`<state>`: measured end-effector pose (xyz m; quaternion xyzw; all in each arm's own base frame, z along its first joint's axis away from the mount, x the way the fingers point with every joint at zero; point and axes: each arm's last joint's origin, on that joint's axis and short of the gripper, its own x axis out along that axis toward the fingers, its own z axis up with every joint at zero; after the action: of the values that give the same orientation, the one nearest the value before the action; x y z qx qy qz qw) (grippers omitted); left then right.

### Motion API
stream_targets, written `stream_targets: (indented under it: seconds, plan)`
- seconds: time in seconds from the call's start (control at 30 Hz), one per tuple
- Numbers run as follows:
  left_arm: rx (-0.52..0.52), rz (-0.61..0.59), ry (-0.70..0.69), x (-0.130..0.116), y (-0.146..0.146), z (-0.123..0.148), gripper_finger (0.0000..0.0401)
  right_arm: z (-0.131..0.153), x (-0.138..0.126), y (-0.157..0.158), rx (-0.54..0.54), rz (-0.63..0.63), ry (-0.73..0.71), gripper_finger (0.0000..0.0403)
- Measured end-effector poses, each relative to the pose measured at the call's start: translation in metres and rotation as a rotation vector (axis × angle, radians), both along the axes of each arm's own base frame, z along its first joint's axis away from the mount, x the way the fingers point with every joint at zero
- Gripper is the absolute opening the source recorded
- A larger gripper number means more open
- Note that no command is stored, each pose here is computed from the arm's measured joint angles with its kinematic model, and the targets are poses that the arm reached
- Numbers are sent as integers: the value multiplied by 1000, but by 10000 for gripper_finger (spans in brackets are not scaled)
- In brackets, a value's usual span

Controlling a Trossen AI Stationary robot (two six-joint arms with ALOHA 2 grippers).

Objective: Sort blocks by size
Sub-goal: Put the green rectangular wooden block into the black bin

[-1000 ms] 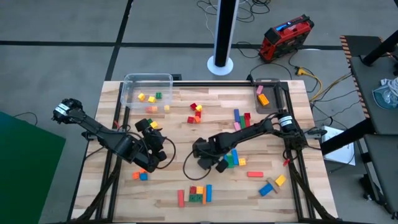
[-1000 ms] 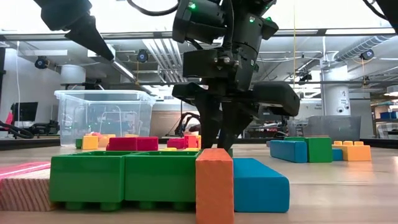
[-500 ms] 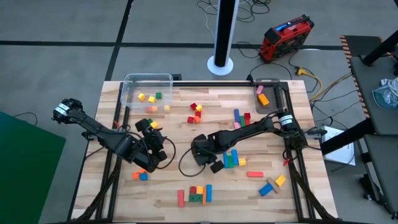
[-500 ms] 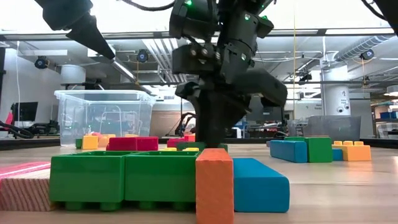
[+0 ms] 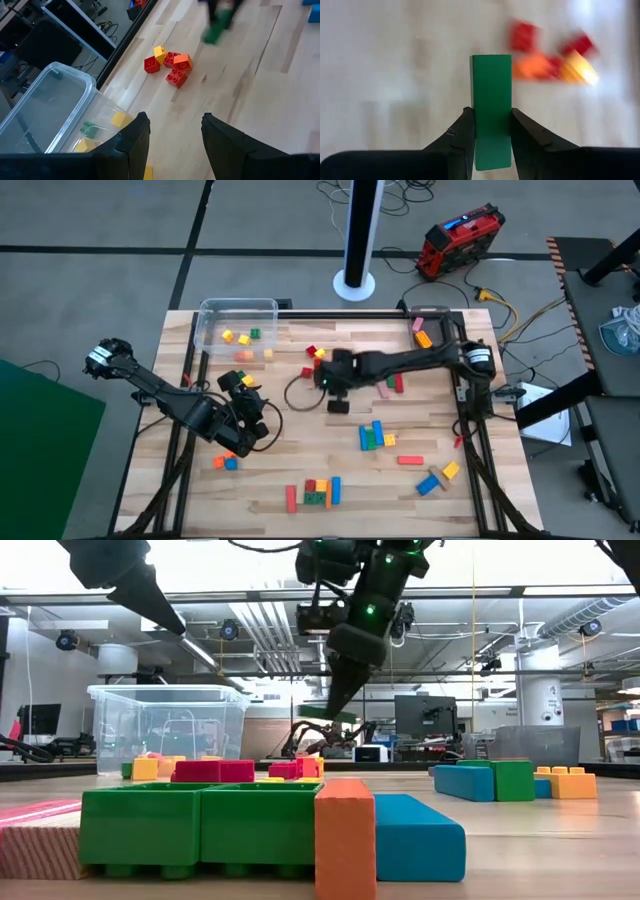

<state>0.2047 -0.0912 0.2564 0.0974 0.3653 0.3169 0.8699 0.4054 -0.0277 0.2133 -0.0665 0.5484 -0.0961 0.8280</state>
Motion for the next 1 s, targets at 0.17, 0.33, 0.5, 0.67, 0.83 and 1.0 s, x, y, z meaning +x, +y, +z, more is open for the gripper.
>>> stream_targets:
  seconds: [0.17, 0.33, 0.5, 0.67, 0.83, 1.0]
  plan:
    - [3, -2, 3, 0, 0, 0, 157, 9, -22, -37, -13, -243, 77, 89]
    - [8, -2, 10, -1, 0, -3, 157, 12, -44, -71, 14, -419, 161, 85]
    - [17, -3, 26, -3, 2, -8, 157, 17, -67, -100, -78, -564, 247, 85]
    - [30, -2, 50, -5, 3, -16, 157, 32, -92, -122, -203, -737, 287, 86]
    - [80, 5, 44, -6, 5, -16, 157, 48, -121, -144, -293, -921, 301, 85]
    - [132, -12, 64, -5, 7, -16, 157, 48, -150, -172, -287, -1095, 352, 85]
